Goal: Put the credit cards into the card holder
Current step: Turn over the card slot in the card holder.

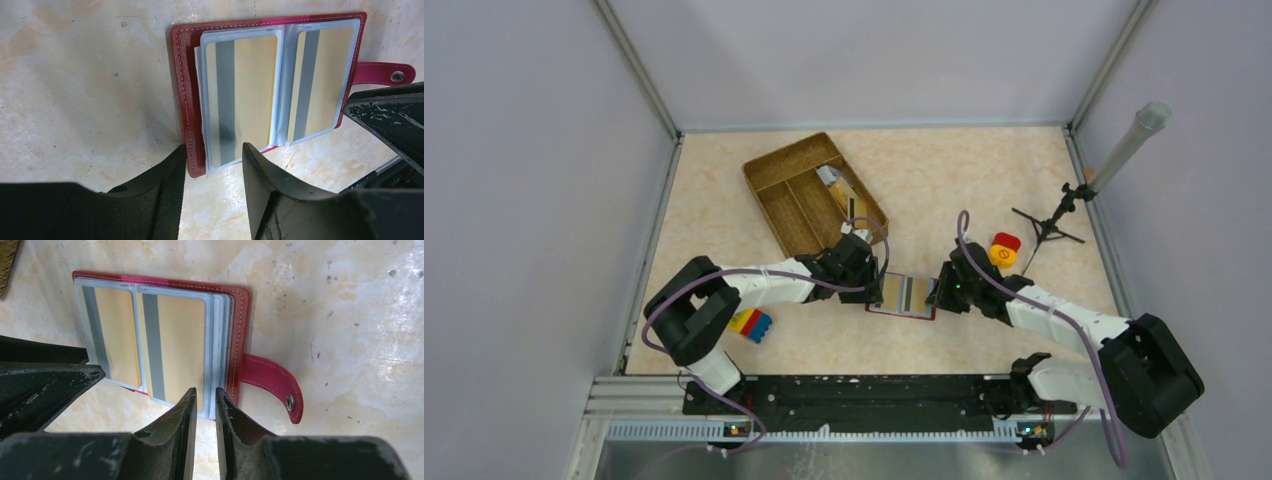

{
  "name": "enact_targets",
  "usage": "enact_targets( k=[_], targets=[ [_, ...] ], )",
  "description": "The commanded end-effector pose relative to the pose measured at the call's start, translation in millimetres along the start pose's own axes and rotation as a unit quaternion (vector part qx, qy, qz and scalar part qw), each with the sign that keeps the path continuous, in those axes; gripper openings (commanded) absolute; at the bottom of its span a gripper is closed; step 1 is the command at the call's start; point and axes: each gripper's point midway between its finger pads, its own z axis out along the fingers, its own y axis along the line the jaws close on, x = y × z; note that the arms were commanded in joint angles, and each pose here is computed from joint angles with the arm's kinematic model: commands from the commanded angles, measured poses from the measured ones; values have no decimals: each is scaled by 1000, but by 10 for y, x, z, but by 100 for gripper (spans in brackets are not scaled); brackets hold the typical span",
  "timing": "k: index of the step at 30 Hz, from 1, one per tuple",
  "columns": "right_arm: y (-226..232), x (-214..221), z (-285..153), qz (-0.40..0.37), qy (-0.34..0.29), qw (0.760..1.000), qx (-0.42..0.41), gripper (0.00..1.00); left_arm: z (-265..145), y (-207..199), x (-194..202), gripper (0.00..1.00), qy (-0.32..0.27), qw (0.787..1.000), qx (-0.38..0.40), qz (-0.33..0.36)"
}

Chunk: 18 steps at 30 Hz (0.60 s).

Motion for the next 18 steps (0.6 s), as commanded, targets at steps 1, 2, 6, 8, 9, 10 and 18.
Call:
enact_targets(
  k=[1, 2, 6, 8, 9, 10, 18],
  targets=[
    [228, -184, -66, -8, -28, 999, -42, 19, 49, 76, 72, 47, 10, 1000, -9, -2],
    [224, -173, -52, -7, -26, 999, -42, 19, 50, 78, 71, 47, 10, 1000, -10, -3],
    [191, -124, 15, -6, -15, 999, -37, 18, 47, 75, 71, 46, 10, 1000, -9, -2],
    [171, -106, 39, -5, -12, 999, -33, 18, 46, 84, 76, 46, 10, 1000, -10, -3],
    [157, -99, 49, -4, -10, 1000, -29, 18, 46, 82, 74, 46, 10, 1000, -10, -3],
    [142, -88, 59, -3, -8, 1000, -26, 18, 44, 79, 69, 46, 10, 1000, -10, -3],
    [91, 4, 136, 5, 9, 1000, -22, 19, 46, 79, 78, 46, 11, 1000, -10, -2]
  ],
)
